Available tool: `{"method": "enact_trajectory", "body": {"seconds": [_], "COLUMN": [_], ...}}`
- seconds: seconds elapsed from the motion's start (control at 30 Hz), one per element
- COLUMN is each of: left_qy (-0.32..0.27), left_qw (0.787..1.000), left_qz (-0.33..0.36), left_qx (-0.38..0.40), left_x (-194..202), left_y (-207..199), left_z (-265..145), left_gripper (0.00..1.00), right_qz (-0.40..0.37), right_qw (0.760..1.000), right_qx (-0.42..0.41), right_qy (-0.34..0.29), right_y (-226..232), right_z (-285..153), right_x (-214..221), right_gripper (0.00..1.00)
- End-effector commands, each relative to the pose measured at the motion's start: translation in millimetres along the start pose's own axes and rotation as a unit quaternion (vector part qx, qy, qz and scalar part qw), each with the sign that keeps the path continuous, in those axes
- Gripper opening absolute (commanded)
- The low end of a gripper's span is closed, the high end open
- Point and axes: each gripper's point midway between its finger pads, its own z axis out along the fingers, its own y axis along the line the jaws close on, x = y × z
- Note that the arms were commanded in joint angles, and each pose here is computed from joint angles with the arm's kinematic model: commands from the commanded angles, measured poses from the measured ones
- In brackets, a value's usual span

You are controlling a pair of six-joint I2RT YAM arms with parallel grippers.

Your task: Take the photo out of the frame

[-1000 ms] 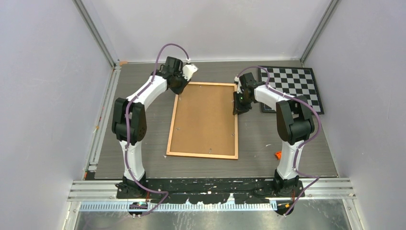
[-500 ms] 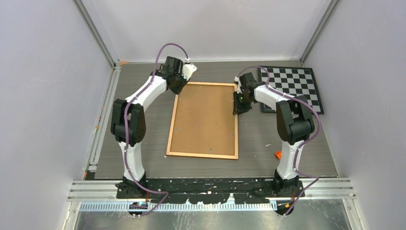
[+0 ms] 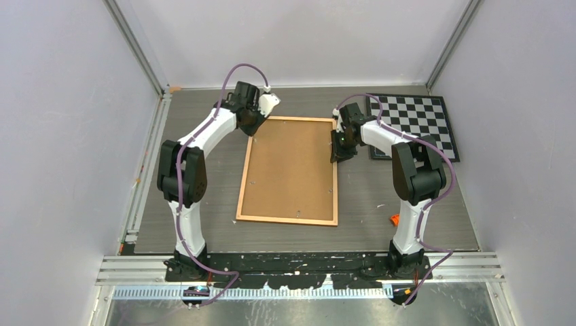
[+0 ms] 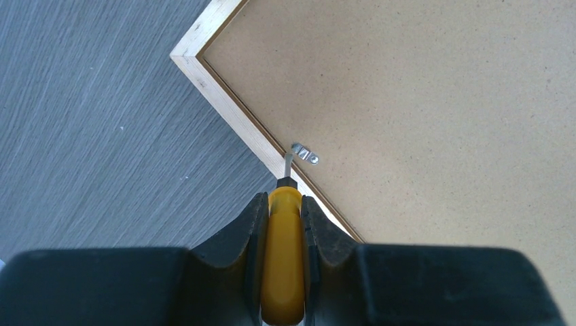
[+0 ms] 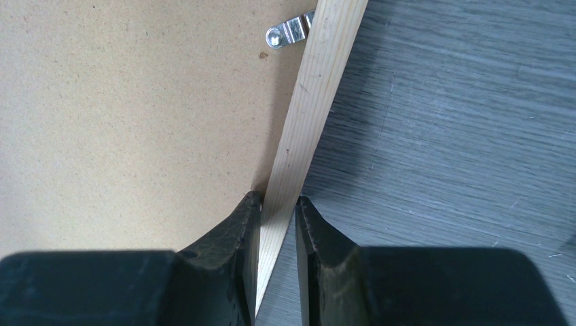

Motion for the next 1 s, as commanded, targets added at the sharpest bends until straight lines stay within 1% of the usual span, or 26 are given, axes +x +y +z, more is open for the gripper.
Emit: {"method": "enact_trajectory", "body": {"seconds": [0.0, 0.53, 0.97], "left_qy": [-0.004, -0.011, -0.006], "left_qw": [1.0, 0.996, 0.987], "left_qz": [0.014, 0.011, 0.031], "left_qx": [0.008, 0.093, 0.156], "left_x": [-2, -1, 8], "left_y": [-4, -42, -66], "left_z": [-4, -1, -13], "left_gripper": [0.0, 0.0, 0.0], "right_qz": [-0.025, -0.027, -0.028], "right_qw": [0.999, 0.999, 0.999], "right_qx": [-0.001, 0.001, 0.001], "right_qy": [0.026, 0.026, 0.025], "right_y": [5, 4, 4], "right_z": [-5, -5, -5], "right_x": [13, 13, 12], "right_gripper": [0.01, 0.01, 0.0]}}
